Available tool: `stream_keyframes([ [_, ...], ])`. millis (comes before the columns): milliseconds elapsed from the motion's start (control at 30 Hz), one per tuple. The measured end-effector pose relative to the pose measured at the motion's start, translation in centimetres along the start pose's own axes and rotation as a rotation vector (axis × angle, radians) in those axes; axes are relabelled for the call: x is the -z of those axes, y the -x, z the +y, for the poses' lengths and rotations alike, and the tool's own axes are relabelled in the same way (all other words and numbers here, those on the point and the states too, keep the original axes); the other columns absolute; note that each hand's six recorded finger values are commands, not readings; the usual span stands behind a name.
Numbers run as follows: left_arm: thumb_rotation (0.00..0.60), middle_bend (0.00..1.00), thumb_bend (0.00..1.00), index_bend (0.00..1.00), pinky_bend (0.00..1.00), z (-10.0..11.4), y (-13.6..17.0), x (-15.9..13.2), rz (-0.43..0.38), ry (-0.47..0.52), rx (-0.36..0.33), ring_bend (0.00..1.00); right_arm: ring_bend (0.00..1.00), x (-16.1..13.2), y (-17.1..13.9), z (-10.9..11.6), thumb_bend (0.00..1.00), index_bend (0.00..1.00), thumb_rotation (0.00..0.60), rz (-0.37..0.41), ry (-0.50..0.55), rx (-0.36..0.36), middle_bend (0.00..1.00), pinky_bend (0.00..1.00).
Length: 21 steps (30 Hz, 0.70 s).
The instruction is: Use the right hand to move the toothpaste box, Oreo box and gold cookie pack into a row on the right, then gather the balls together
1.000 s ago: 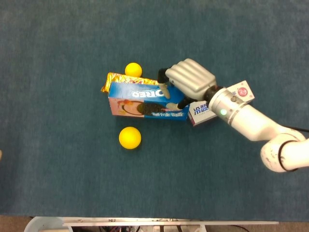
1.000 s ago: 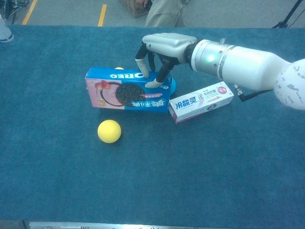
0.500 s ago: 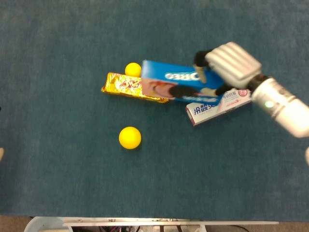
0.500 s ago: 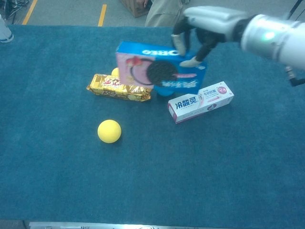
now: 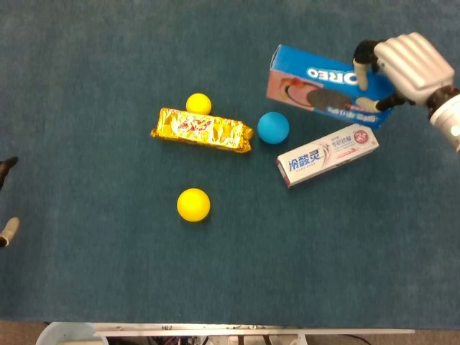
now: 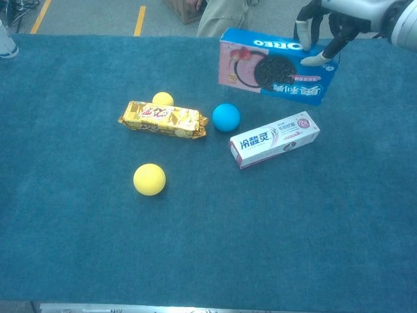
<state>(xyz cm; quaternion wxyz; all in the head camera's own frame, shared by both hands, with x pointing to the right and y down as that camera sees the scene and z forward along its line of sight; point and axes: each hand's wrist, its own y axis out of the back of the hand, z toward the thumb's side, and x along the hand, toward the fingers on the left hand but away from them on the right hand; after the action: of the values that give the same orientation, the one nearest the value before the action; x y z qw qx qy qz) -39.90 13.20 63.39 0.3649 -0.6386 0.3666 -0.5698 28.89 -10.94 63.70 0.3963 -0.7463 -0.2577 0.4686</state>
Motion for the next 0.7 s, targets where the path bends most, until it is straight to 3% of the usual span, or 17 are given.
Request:
stream_keyframes([
  [400,0.600,0.18,0.31,0.08,0.07,0.0,0.7,0.8,0.030,0.006,0.000,0.03,0.49,1.2,3.5,-0.9,0.30,0.64,0.600,-0.067,-0.036,-0.023,0.53,0.70],
  [700,0.600,0.18,0.31,0.08,0.07,-0.1,0.9,0.8,0.032,0.007,0.000,0.03,0.44,-0.1,5.8,-2.1,0.30,0.64,0.600,-0.070,-0.039,-0.039,0.50,0.66],
])
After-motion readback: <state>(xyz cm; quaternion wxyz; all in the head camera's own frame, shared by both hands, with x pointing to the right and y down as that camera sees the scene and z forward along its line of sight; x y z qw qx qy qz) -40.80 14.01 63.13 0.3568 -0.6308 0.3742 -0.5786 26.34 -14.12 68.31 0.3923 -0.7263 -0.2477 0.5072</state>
